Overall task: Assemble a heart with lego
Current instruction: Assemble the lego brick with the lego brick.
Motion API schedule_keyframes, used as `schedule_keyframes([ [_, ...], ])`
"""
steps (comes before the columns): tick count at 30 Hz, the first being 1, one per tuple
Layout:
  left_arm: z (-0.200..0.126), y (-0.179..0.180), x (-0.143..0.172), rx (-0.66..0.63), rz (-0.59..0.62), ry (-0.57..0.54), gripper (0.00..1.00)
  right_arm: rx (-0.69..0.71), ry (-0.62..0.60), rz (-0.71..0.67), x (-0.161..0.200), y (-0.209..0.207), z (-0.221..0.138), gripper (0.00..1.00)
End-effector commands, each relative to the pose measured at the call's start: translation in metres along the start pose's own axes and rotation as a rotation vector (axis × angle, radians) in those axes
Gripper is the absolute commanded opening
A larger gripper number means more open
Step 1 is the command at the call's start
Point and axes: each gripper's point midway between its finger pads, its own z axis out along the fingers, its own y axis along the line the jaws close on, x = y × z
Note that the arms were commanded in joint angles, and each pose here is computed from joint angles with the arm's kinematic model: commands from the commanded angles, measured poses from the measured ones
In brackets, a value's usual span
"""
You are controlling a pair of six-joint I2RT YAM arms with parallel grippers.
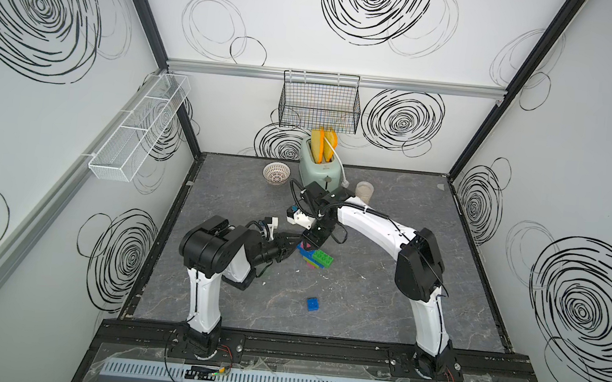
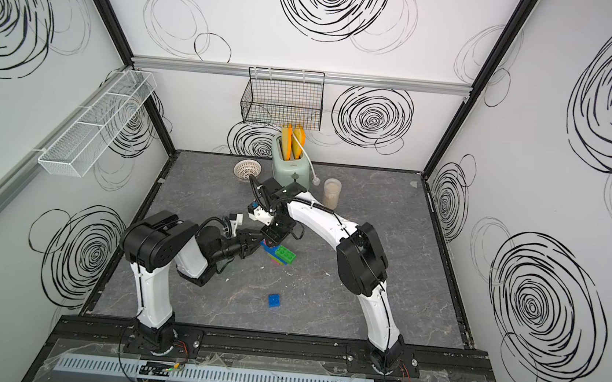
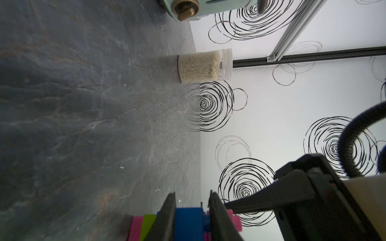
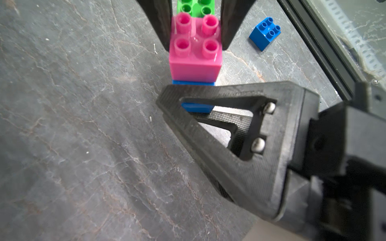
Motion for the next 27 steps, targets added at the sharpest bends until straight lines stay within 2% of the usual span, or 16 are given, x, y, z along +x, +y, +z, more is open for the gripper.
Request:
schedule_keyframes([
  [1,-0.007,-0.075,-0.001,0.26,0.209,-0.019,0.29,-0.071,0.17,0.01,0.035,0.002,0.047,0.27],
  [9,-0.007,-0.074,-0.002,0.258,0.204,-0.02,0.29,-0.033,0.145,-0.009,0.027,0.0,0.041,0.34],
  [17,-0.008,-0.076,-0.001,0.261,0.204,-0.02,0.29,0.012,0.192,-0.04,0.034,0.004,0.052,0.31],
  [22,-0.008,-0.076,-0.001,0.26,0.206,-0.022,0.29,0.046,0.181,-0.054,0.031,0.004,0.052,0.29],
  [27,-0.008,-0.075,-0.001,0.259,0.205,-0.019,0.29,0.024,0.176,-0.041,0.035,0.004,0.055,0.31],
])
